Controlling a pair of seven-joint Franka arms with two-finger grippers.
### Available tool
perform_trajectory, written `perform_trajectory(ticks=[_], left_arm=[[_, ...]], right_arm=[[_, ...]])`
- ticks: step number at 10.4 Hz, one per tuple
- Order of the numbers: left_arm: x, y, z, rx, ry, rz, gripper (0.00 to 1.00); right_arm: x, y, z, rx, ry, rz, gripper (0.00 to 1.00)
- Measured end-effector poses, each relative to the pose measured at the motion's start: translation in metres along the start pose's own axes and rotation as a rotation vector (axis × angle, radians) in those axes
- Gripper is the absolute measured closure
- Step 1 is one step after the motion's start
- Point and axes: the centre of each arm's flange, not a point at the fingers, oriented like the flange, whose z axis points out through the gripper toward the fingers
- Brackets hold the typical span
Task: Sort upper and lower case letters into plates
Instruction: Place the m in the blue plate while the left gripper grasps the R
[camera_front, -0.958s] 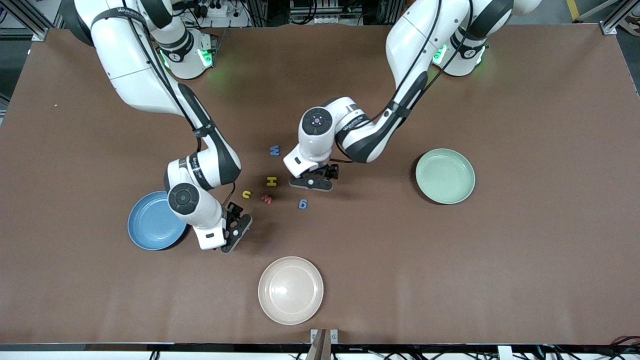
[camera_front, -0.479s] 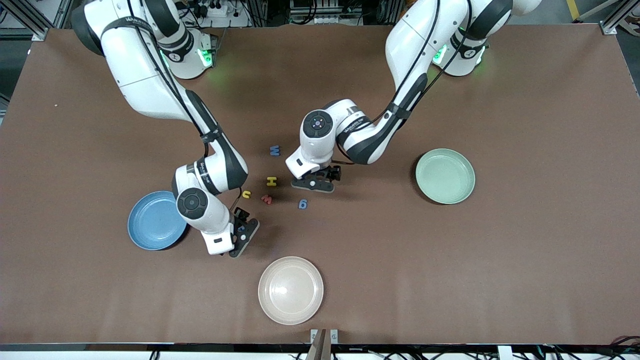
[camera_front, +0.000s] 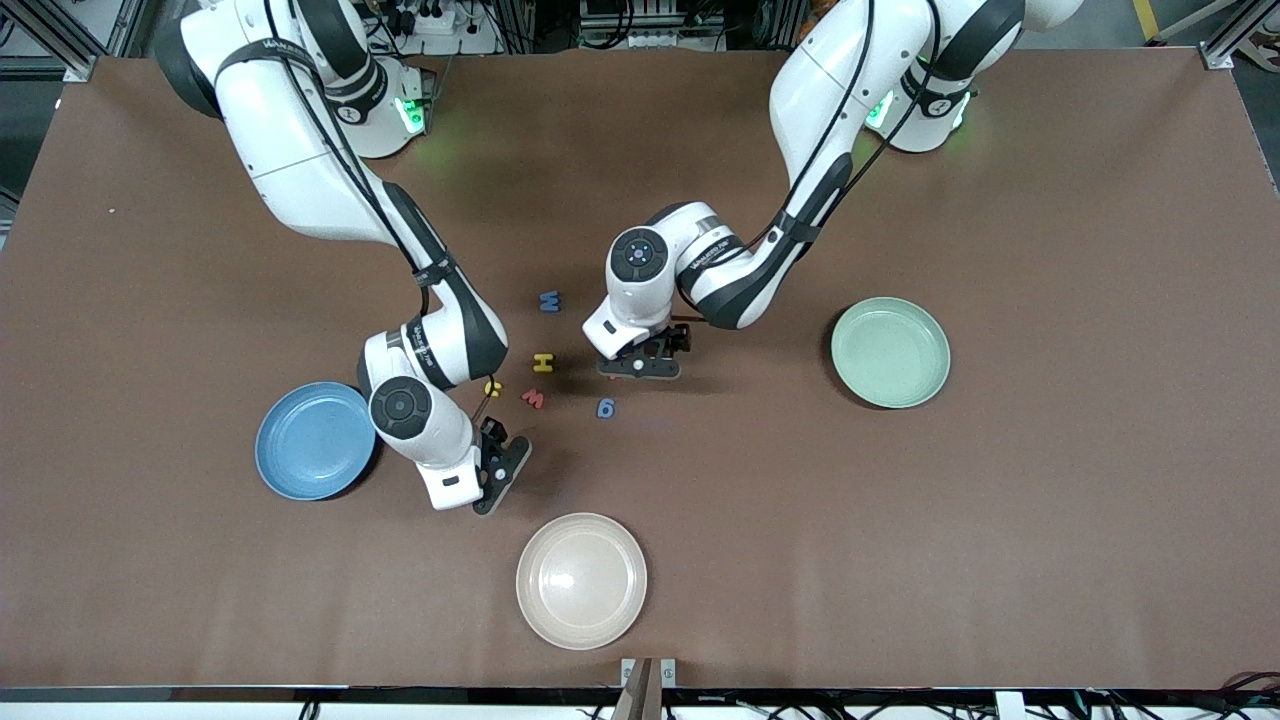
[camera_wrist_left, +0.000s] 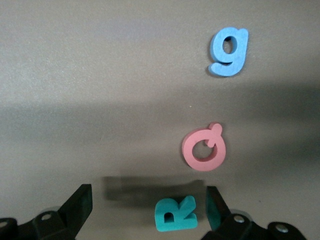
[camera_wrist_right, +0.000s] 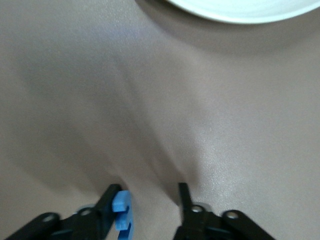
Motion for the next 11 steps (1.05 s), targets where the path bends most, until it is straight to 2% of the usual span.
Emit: perform_trajectory(ticks=[2, 3, 6, 8, 11], left_arm=[[-0.002, 0.001, 0.000, -0.001, -0.002, 0.002, 0.01], [-0.003, 0.002, 0.001, 0.000, -0.003, 0.003, 0.01], [-0.006, 0.001, 0.004, 0.016, -0.018, 0.005, 0.11], [-0.006, 0.001, 0.004, 0.018, -0.020, 0.005, 0.29], [-0.008, 0.002, 0.005, 0.021, -0.025, 0.007, 0.29]], right_arm=[[0.000, 0.000, -0.002, 0.007, -0.007, 0.002, 0.80], [-0.001, 0.000, -0.002, 0.010, -0.011, 0.003, 0.91], [-0.007, 0.004, -0.003, 0.026, -0.042, 0.012, 0.91], [-0.022, 0.019, -0.004, 0.034, -0.061, 0.040, 0.91], [-0.058, 0.061, -0.028, 0.050, -0.090, 0.117, 0.91]])
